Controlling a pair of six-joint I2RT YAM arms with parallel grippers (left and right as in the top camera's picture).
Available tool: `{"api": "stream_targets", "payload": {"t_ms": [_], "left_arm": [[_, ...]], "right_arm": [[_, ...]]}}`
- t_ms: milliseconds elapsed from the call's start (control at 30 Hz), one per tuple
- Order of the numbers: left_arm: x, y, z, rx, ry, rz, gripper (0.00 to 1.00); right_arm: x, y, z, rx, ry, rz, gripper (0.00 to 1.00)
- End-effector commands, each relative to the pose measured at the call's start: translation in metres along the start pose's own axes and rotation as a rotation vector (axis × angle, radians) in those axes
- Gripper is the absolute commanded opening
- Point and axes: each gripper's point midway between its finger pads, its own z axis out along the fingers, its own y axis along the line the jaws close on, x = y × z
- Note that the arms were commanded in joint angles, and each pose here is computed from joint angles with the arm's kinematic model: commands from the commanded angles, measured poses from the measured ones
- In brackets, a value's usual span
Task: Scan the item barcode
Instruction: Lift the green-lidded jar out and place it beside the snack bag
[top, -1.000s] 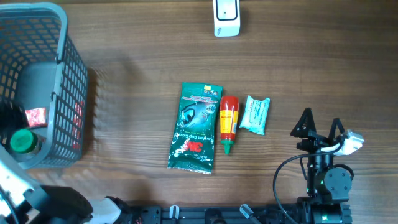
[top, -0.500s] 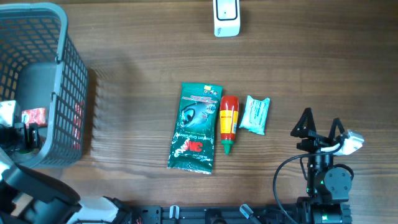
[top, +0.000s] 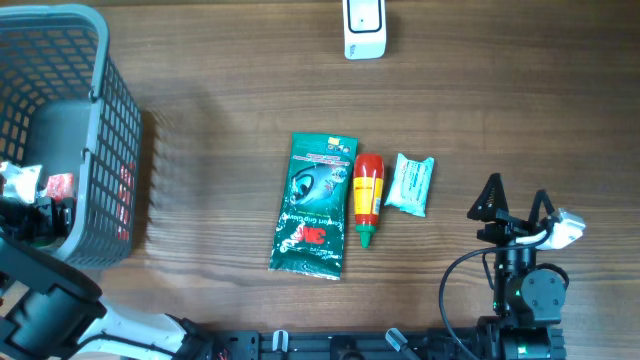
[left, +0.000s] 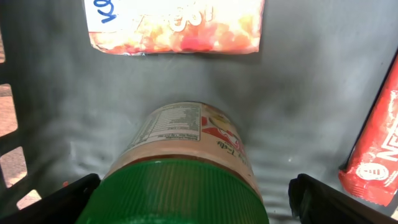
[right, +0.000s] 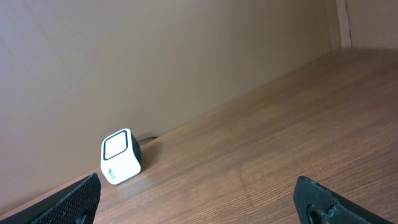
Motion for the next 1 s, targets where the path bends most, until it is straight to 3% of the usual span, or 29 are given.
{"api": "stream_targets", "payload": {"t_ms": [0,67,167,333,533,667,800,867,967], "left_arm": [[0.001,-0.004,0.008,0.035,0.002,0.017,0.81],[0.002,-0.004,0.008,0.034,0.002,0.017,0.61],[0.0,-0.003,0.008,0.029,-0.003,0.017,0.52],[-0.013,-0.007,-0.001,0.003,-0.041,0.033,0.57],[-0.062,-0.006,-0.054,-0.092,-0.183,0.005,0.59],[-0.096,-0.014,-0.114,-0.16,-0.319,0.006,0.65],[-0.118,-0.036,-0.192,-0.227,-0.487,0.075,0.63],[-0.125,-0.057,-0.239,-0.219,-0.621,0.1,0.59],[-0.126,-0.097,-0.292,-0.148,-0.805,0.145,0.6]], "right_arm": [[-0.002,-0.001,0.0,0.006,-0.011,0.002,1.0],[-0.002,-0.001,0.0,0.006,-0.011,0.002,1.0],[-0.002,-0.001,0.0,0.006,-0.011,0.002,1.0],[-0.002,-0.001,0.0,0.006,-0.011,0.002,1.0],[-0.002,-0.001,0.0,0.006,-0.011,0.002,1.0],[-0.002,-0.001,0.0,0.006,-0.011,0.002,1.0],[-0.002,-0.001,0.0,0.006,-0.011,0.002,1.0],[-0.002,-0.001,0.0,0.006,-0.011,0.002,1.0],[-0.002,-0.001,0.0,0.006,-0.011,0.002,1.0]]}}
